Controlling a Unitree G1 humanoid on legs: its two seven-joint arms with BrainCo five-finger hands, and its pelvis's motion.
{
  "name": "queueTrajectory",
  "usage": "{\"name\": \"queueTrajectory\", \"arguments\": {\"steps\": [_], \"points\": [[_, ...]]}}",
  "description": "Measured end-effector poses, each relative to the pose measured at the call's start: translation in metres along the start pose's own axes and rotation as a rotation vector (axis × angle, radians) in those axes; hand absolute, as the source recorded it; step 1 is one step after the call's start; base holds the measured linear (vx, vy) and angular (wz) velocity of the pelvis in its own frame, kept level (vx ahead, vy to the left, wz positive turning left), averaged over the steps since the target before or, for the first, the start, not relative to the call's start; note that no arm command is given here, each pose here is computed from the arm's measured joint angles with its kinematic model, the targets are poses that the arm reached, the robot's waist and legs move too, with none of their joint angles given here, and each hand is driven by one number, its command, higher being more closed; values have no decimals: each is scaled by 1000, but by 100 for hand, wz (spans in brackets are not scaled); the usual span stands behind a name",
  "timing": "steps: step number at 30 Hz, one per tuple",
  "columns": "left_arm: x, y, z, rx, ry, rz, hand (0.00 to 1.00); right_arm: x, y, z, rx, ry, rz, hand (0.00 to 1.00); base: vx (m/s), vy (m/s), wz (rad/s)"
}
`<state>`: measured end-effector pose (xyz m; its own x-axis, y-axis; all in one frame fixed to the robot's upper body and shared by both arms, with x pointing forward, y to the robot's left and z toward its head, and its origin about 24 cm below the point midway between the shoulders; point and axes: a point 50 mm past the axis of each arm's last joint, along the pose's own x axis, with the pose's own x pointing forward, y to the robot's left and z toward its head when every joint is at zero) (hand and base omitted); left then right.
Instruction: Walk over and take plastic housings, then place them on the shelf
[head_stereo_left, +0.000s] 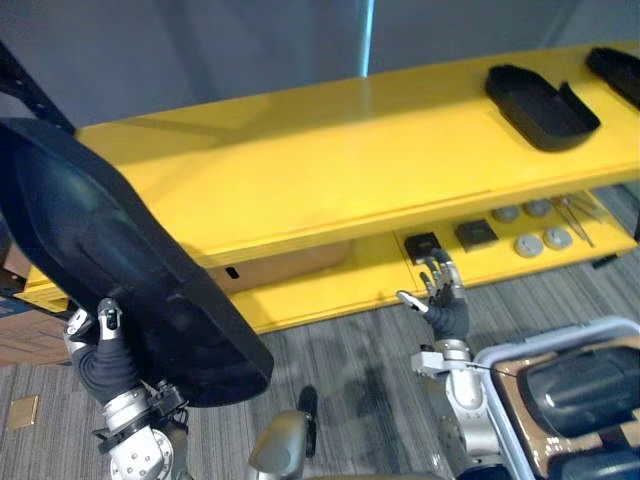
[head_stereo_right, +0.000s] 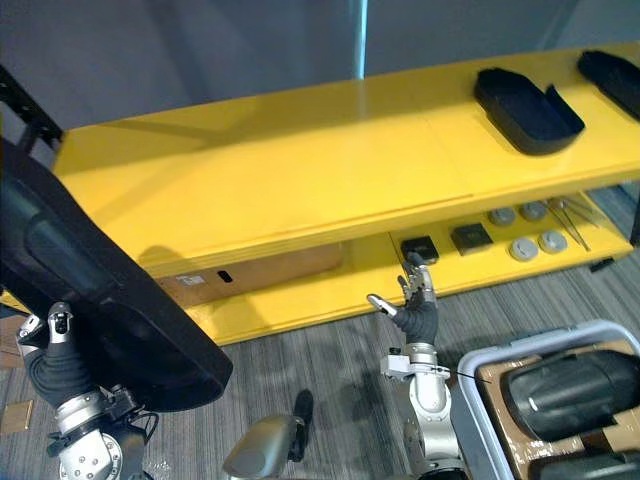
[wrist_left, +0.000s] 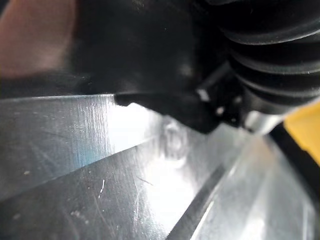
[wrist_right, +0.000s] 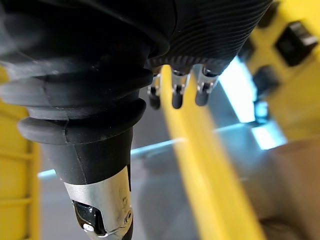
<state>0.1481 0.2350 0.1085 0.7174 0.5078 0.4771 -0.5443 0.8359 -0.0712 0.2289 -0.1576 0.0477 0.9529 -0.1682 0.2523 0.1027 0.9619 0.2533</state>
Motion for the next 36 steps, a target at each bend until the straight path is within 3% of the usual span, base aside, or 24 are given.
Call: {"name": "queueTrajectory", "arguments": {"steps": [12,17,21,28,32,36], "points": [[16,-15,-3,-28,-45,24,100,9,-32,27,-84,-130,-50,0,200,-92,46],[20,-28,3,-52,-88,-67,100,10,-61,60,-153,-266,-224,0,232,-117,33],[21,-32,7,-33,-113,-151,100,7,-67,80,-205,-355,-273,0,122,12,-18],[43,-60,6,-20,-93,-420,100,-2,-61,97,-231,-401,-163,0,6,18,-39],[60,-80,-21,-34,54,-475,100,-6,-57,96,-254,-381,-86,0,-71,12,-49],[79,-89,-58,51,231,-482,100,-2,-48,96,-285,-363,50,0,-78,2,-43]]}}
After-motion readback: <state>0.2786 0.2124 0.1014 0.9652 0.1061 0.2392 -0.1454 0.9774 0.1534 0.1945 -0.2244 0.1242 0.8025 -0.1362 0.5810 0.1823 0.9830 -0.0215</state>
